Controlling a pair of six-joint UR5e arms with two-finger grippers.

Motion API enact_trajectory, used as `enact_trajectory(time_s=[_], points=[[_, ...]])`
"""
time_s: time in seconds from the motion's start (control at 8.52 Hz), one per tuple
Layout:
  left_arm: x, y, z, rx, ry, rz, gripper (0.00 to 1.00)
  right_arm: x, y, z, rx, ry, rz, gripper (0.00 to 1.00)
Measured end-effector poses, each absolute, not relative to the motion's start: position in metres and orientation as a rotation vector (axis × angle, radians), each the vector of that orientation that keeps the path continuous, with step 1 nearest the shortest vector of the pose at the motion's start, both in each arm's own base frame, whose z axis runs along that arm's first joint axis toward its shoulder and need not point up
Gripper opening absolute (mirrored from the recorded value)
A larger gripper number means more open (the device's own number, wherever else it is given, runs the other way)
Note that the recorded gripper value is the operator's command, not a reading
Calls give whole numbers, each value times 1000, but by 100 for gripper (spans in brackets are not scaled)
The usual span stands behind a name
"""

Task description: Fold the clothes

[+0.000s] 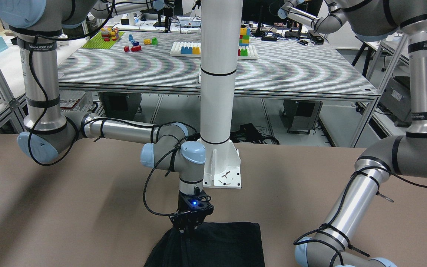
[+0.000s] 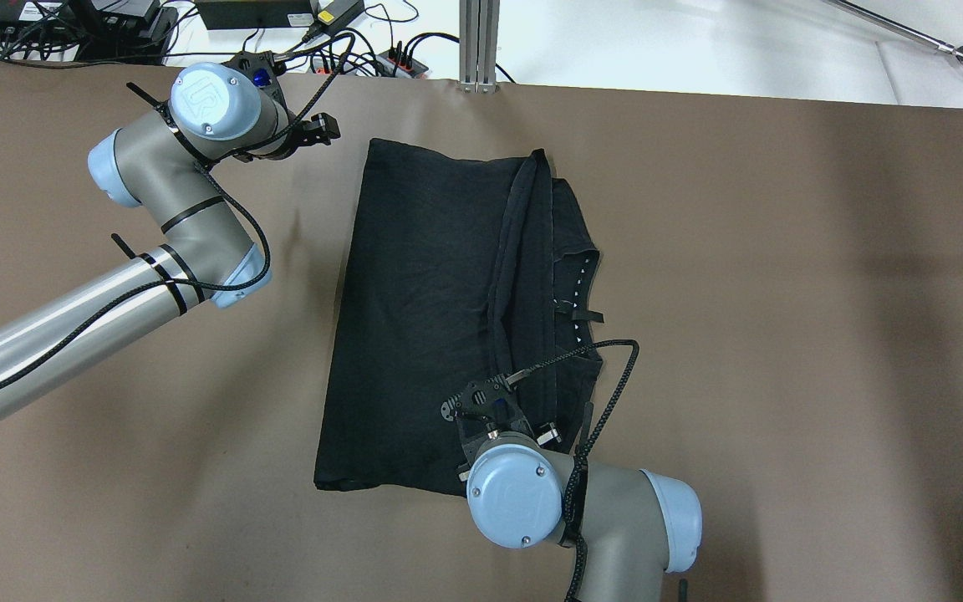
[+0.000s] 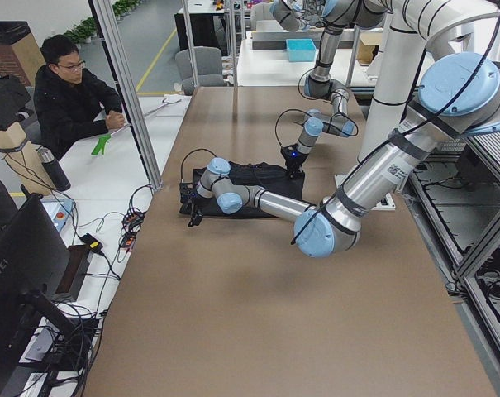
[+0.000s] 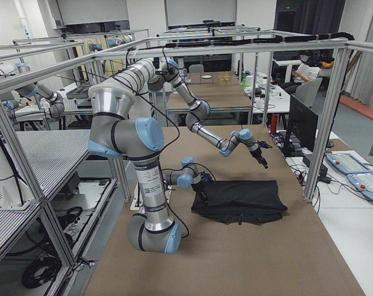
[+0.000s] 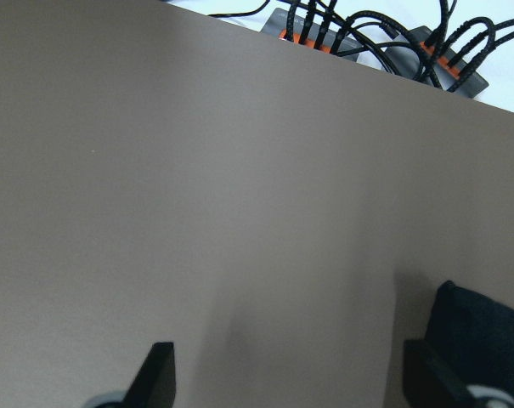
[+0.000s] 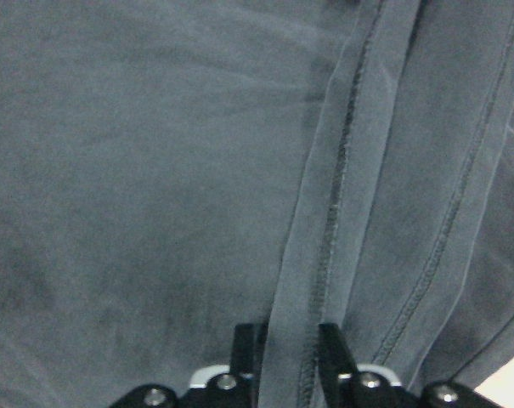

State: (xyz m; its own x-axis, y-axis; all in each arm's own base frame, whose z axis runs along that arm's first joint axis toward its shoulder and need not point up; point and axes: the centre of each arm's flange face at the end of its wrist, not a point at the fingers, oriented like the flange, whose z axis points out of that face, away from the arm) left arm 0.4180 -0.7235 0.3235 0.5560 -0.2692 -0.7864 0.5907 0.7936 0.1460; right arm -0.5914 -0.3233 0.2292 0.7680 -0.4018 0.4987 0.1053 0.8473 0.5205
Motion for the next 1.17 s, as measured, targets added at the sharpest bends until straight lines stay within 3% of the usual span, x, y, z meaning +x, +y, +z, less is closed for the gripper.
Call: enact_trajectory(time_s=[0.35,0.59,1.17], points=[[418,-724,323,422,838,-527,94,-597,-312,231,496,-635,-300,26],[418,-724,324,422,836,-528,94,-599,-309,232,501,-631,-303,0],[417,-721,338,411,824,-535,94,-591,-317,228,501,-638,-297,0]])
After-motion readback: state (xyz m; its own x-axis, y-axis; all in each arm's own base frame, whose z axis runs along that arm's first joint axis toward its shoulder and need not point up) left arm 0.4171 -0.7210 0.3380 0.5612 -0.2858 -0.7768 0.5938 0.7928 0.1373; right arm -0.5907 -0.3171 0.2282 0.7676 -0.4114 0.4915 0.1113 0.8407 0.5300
